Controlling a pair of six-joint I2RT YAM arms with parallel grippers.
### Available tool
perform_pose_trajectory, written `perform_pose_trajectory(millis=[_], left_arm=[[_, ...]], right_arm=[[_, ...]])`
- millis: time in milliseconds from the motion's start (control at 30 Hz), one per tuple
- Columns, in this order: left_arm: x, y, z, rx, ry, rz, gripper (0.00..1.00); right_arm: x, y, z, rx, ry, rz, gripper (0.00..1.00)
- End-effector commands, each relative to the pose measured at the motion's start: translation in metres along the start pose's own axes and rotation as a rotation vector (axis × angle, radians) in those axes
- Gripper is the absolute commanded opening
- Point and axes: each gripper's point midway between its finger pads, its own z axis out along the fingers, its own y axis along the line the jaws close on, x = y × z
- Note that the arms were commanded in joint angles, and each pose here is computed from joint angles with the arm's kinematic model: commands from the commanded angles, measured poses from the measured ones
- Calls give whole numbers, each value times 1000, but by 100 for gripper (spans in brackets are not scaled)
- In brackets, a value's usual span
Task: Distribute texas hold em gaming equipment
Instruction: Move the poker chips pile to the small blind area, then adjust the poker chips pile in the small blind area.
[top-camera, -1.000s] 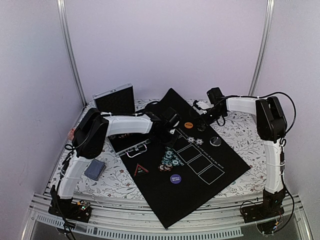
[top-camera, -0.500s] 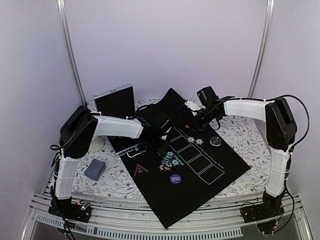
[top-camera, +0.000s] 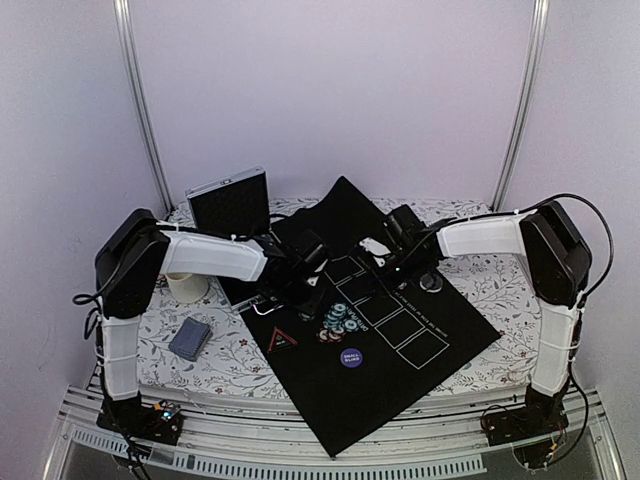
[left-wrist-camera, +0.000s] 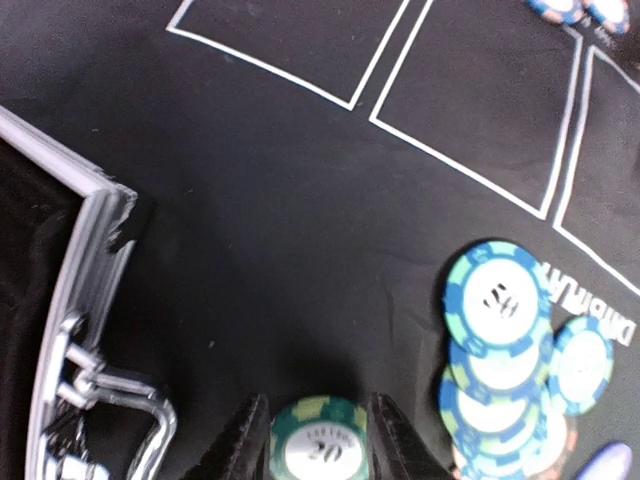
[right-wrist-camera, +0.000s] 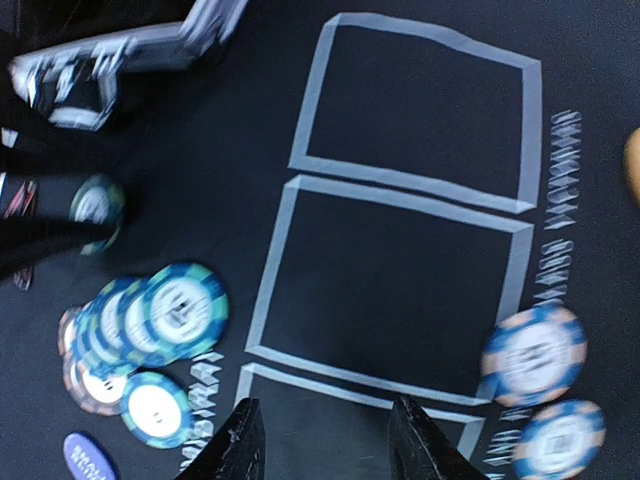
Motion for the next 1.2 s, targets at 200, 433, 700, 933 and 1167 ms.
perform_pose_trajectory(millis=[200, 433, 700, 933, 1167], left_arm=[[-31, 2, -85, 56, -165, -37, 42], [-28, 25, -113, 22, -220, -83, 44], [-22, 48, -128, 10, -248, -125, 46], [-20, 54, -136, 10, -263, -129, 47], [-13, 57, -135, 4, -249, -124, 47]], right_arm=[[10, 59, 24, -151, 30, 15, 39], [7, 86, 47, -220, 59, 3, 37], [-7, 110, 28, -211, 38, -108, 36], [8, 75, -2, -45, 68, -67, 37], [57, 61, 23, 2, 205, 22, 34]])
